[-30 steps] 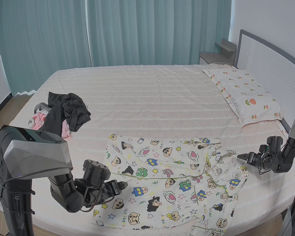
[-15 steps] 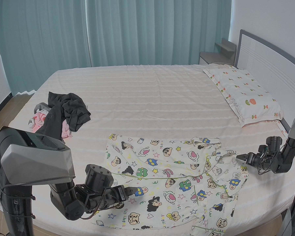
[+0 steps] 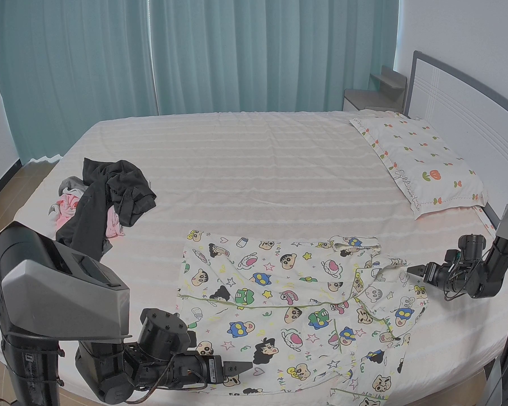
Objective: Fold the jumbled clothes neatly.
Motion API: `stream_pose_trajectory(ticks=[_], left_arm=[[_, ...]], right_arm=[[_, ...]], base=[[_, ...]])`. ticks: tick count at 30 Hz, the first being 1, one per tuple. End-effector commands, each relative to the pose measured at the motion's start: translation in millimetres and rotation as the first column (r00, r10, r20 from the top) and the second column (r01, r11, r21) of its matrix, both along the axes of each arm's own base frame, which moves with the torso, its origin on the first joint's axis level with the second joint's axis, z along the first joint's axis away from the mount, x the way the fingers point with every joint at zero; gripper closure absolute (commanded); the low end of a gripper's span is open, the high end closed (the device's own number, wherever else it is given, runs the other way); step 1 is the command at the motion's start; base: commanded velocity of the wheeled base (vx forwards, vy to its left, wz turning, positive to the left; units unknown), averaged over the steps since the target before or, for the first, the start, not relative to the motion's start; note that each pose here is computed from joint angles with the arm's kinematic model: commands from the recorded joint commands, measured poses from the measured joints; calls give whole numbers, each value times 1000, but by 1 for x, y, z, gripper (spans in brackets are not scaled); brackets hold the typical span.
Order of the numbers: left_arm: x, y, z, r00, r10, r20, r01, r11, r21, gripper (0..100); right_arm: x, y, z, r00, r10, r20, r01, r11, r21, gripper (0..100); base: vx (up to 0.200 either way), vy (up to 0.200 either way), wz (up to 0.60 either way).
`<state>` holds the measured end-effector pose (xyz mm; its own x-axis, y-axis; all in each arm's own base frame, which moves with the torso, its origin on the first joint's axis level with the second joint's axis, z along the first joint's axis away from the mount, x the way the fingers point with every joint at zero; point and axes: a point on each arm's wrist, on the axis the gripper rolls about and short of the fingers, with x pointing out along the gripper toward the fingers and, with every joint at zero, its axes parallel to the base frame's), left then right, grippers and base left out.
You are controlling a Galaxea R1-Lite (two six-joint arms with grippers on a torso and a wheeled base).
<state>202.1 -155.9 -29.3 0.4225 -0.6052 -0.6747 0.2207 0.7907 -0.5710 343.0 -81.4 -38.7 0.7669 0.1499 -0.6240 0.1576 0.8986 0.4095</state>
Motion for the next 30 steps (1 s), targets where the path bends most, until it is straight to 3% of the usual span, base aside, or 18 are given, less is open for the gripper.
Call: stream_pose_trajectory(ticks=[1, 4, 6, 7, 9, 15, 18, 30], left_arm=[[-2, 1, 0, 1000, -5, 1, 5, 1000, 4, 0], [3, 2, 5, 999, 18, 30, -18, 1000, -10, 0], [18, 16, 17, 988, 121, 94, -119, 992, -34, 0], [18, 16, 17, 988, 121, 94, -119, 992, -34, 0], [33, 29, 18, 962, 237, 133, -238, 971, -9, 0], [49, 33, 7, 938, 317, 137, -327, 944, 52, 0], [66, 37, -1, 915, 384, 128, -398, 909, 119, 0], [71, 37, -18, 914, 391, 106, -404, 900, 166, 0]], right_arm=[[0, 0, 0, 1000, 0, -1, 0, 1000, 0, 0], [0, 0, 0, 1000, 1, -1, -1, 1000, 0, 0], [0, 0, 0, 1000, 0, -2, 0, 1000, 1, 0], [0, 0, 0, 1000, 0, -2, 0, 1000, 1, 0], [-1, 1, 0, 1000, 1, -1, -1, 1000, 0, 0], [-1, 1, 0, 1000, 1, -2, -1, 1000, 1, 0], [-1, 1, 0, 1000, 1, -2, -1, 1000, 1, 0], [-1, 1, 0, 1000, 1, -4, -1, 1000, 1, 0]], base=[[0, 0, 0], [0, 0, 0], [0, 0, 0], [0, 0, 0], [0, 0, 0], [0, 0, 0], [0, 0, 0], [0, 0, 0]])
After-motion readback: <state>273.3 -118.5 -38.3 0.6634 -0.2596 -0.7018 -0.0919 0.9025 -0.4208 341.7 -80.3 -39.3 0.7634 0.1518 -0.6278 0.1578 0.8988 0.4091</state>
